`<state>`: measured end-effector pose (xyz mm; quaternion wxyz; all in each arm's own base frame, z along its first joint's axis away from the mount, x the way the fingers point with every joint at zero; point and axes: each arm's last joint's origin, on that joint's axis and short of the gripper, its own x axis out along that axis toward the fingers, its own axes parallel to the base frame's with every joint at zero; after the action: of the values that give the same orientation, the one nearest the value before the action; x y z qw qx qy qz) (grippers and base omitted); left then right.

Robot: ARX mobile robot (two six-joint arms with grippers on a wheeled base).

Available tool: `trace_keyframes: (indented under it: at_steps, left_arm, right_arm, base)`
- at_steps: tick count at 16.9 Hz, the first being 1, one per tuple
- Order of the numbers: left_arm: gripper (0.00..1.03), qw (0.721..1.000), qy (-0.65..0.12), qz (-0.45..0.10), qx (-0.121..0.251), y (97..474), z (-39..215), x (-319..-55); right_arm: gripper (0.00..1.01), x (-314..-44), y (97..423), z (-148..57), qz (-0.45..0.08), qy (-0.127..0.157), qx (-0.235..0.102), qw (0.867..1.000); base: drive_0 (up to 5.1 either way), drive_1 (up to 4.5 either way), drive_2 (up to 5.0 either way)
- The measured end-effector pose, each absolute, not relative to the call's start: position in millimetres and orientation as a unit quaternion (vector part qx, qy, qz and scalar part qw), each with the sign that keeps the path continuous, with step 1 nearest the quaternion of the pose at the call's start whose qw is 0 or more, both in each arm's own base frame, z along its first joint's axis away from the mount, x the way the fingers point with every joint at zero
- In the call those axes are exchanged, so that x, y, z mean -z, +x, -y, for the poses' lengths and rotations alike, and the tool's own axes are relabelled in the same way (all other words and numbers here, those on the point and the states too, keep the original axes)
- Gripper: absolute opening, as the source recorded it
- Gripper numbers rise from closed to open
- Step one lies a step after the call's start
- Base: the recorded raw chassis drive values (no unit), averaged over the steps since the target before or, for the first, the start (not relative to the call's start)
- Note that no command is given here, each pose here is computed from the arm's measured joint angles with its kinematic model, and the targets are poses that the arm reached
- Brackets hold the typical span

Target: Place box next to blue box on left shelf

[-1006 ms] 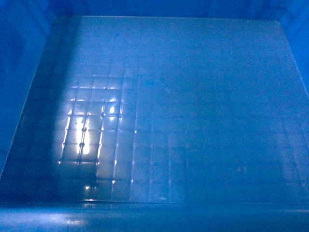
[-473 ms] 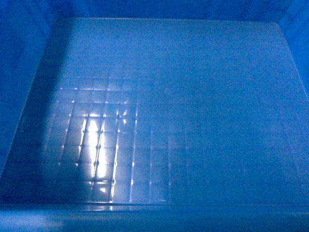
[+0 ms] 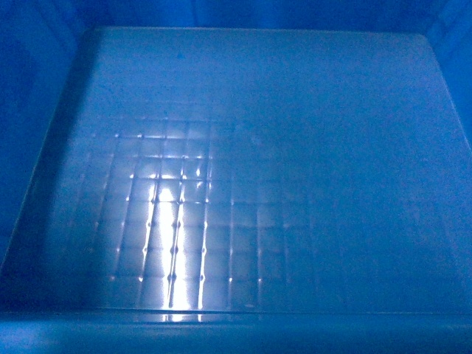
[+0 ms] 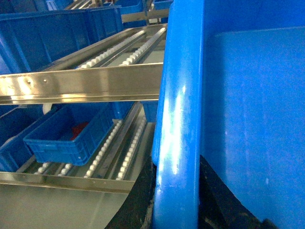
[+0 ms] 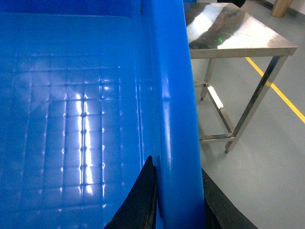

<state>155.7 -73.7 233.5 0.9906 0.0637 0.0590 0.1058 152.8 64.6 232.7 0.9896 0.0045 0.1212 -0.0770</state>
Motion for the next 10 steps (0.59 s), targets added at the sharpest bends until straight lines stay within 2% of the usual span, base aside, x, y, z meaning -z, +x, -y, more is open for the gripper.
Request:
trace_keyframes:
  at_steps: [10]
  left_arm:
    - [0.16, 0.991, 0.064, -0.059, -0.106, 155.6, 73.7, -233.5]
  right_arm:
    - [0.13, -232.8, 152.7, -64.5, -0.121, 0.005, 0.077, 0.99]
  base:
    - [-5.0, 2.45, 2.4]
